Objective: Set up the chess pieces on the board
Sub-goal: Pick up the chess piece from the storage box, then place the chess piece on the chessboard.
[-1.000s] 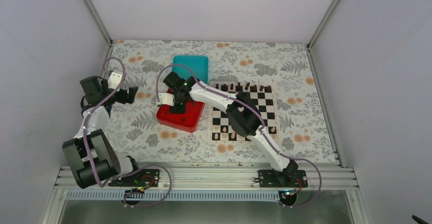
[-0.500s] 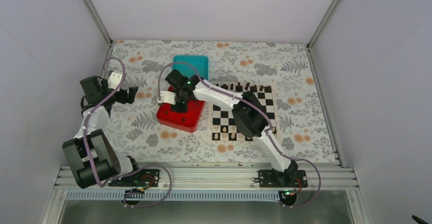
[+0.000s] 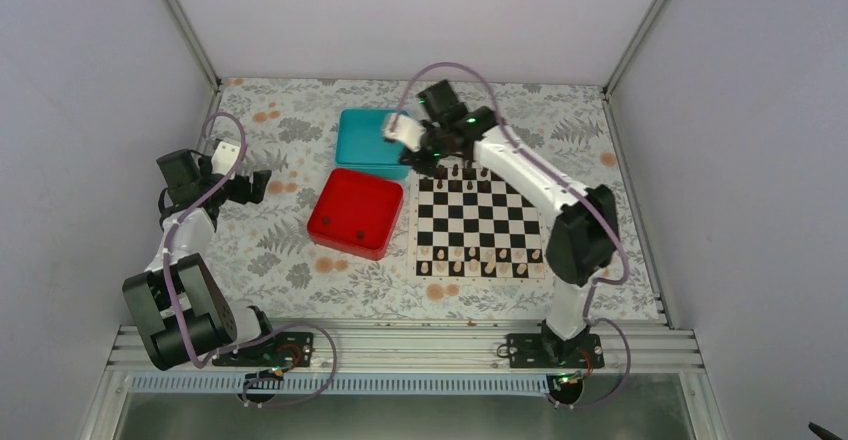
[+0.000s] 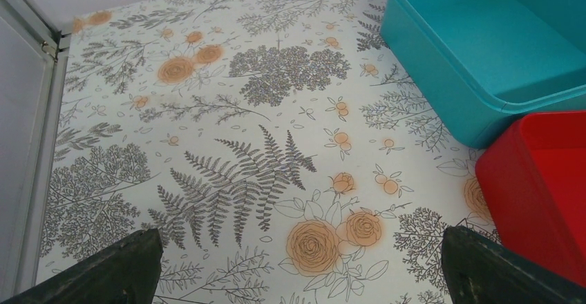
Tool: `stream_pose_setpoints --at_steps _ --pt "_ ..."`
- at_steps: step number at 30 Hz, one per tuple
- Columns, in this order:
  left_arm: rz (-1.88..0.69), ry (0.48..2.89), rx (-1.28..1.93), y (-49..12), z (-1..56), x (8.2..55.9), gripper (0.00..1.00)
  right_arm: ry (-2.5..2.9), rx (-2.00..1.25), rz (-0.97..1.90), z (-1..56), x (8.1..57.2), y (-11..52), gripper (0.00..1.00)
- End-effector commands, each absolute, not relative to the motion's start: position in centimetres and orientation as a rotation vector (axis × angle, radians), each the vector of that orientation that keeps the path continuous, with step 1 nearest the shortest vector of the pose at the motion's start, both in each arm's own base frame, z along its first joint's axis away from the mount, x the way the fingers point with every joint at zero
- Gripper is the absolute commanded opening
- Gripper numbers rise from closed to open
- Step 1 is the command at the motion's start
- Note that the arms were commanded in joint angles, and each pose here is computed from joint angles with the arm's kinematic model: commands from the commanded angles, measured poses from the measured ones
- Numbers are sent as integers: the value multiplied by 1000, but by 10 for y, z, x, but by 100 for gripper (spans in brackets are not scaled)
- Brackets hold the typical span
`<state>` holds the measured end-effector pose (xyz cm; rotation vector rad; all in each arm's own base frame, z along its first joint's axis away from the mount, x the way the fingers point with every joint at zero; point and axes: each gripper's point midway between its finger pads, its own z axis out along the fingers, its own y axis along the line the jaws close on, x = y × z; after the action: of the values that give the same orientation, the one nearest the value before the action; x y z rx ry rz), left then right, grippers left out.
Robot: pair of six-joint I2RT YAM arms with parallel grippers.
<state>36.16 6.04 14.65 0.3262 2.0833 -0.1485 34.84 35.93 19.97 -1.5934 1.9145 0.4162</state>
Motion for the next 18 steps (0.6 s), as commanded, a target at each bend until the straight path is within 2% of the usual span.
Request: stream_pose_setpoints --at_steps 1,9,18 --pt "-129 2047 347 64 158 366 100 2104 -1376 342 190 377 269 4" --pt "-118 2042 343 64 162 366 100 2337 -1135 185 133 397 143 5" --pt "-115 2037 345 64 164 364 100 2466 -1058 136 74 397 100 5"
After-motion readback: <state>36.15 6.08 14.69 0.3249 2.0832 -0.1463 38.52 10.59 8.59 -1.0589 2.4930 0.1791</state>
